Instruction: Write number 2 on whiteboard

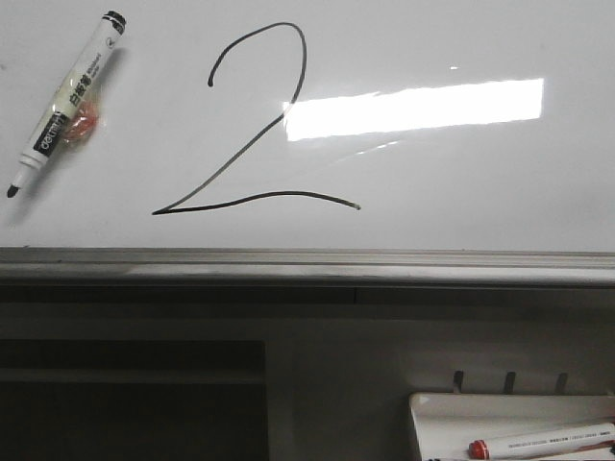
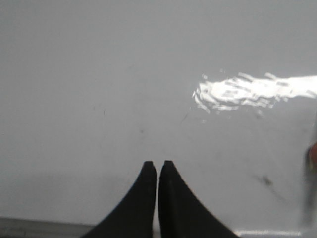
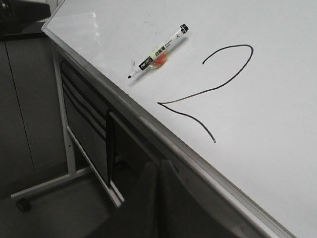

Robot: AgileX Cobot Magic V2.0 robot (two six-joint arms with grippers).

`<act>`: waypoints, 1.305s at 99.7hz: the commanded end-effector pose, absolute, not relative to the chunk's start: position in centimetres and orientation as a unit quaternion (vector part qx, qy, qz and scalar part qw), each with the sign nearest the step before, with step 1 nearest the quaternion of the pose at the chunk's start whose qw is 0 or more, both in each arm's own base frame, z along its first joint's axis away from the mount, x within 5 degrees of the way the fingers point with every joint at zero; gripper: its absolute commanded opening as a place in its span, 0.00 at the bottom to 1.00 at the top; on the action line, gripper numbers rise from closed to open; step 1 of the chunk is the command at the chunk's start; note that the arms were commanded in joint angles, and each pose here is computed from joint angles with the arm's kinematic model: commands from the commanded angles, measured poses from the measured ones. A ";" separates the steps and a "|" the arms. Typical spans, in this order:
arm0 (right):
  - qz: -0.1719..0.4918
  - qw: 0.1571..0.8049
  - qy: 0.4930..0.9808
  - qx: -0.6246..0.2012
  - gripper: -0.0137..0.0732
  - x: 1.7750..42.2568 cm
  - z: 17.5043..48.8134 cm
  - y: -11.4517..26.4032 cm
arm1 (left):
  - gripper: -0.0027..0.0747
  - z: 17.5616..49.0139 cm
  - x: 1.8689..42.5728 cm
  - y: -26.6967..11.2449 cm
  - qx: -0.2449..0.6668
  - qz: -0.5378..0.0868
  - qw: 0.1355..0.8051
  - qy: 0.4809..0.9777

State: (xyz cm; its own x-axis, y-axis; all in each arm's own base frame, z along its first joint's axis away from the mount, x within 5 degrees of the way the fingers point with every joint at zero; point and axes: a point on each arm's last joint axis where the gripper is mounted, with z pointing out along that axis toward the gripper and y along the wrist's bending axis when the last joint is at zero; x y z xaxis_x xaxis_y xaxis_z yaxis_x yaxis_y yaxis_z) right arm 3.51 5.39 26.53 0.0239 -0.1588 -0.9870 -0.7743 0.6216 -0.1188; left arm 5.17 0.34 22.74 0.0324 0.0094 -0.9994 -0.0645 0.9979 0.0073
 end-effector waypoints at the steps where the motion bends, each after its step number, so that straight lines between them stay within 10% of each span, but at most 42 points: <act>1: 0.246 0.645 0.644 -0.330 0.08 3.8 27.7 5.2 | 0.01 22.6 5.1 0.4 -0.019 0.031 0.747 0.664; 30: 0.246 0.645 0.644 -0.330 0.08 3.8 27.7 5.2 | 0.01 18.6 5.3 0.5 -0.040 0.022 0.645 0.763; 130: 0.246 0.645 0.644 -0.330 0.08 3.8 27.7 5.2 | 0.01 18.6 5.3 0.5 -0.039 0.023 0.646 0.762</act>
